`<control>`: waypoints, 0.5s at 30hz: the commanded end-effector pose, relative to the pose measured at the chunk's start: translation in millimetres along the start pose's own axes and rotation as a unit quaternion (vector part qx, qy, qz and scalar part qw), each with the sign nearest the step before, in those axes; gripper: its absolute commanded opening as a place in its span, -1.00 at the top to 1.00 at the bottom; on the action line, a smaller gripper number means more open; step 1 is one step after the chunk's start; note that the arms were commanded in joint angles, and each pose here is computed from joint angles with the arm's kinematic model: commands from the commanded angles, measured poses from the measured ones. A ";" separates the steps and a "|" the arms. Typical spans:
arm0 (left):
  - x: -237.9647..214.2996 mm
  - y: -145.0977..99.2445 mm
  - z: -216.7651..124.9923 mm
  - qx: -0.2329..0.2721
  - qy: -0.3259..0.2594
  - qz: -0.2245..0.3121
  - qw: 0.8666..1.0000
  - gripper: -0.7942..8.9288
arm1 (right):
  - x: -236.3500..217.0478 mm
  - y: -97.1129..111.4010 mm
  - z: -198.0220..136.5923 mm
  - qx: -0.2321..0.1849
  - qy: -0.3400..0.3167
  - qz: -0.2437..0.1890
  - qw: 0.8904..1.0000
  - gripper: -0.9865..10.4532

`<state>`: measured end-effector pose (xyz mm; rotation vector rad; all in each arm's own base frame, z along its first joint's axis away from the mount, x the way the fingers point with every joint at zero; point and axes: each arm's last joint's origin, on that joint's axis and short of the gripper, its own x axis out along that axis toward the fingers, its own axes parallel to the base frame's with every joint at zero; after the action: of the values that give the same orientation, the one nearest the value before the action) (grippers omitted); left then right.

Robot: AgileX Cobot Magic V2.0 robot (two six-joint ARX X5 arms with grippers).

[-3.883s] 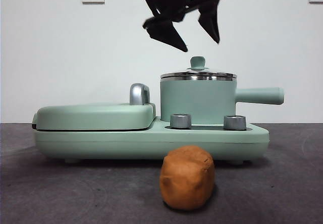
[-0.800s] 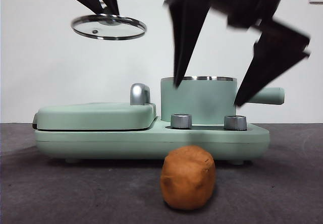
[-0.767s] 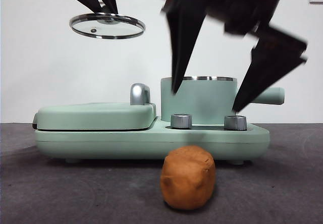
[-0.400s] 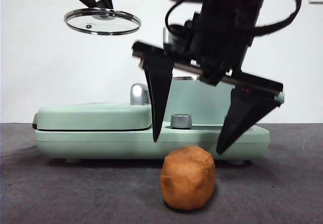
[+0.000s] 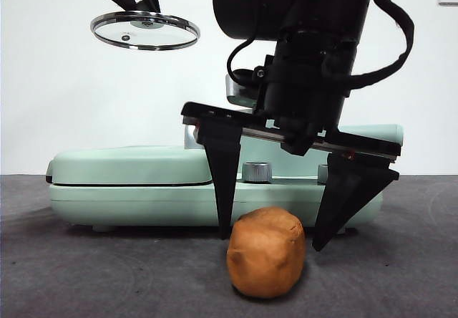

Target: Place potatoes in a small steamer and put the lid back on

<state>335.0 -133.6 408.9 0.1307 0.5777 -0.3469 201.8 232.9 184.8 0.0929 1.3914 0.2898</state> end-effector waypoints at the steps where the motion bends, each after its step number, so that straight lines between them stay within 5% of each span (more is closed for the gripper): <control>1: -11.9 -0.5 10.7 0.002 -0.033 -0.001 0.999 0.81 | 6.6 5.0 0.6 -0.003 0.008 -0.005 1.000 0.10; 15: -11.9 -0.1 10.8 0.002 -0.033 0.000 0.999 0.81 | 4.1 7.4 5.2 -0.019 0.057 0.039 0.997 0.55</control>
<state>335.0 -133.6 408.9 0.1311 0.5776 -0.3470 203.1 235.3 178.9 0.1107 1.5096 0.3567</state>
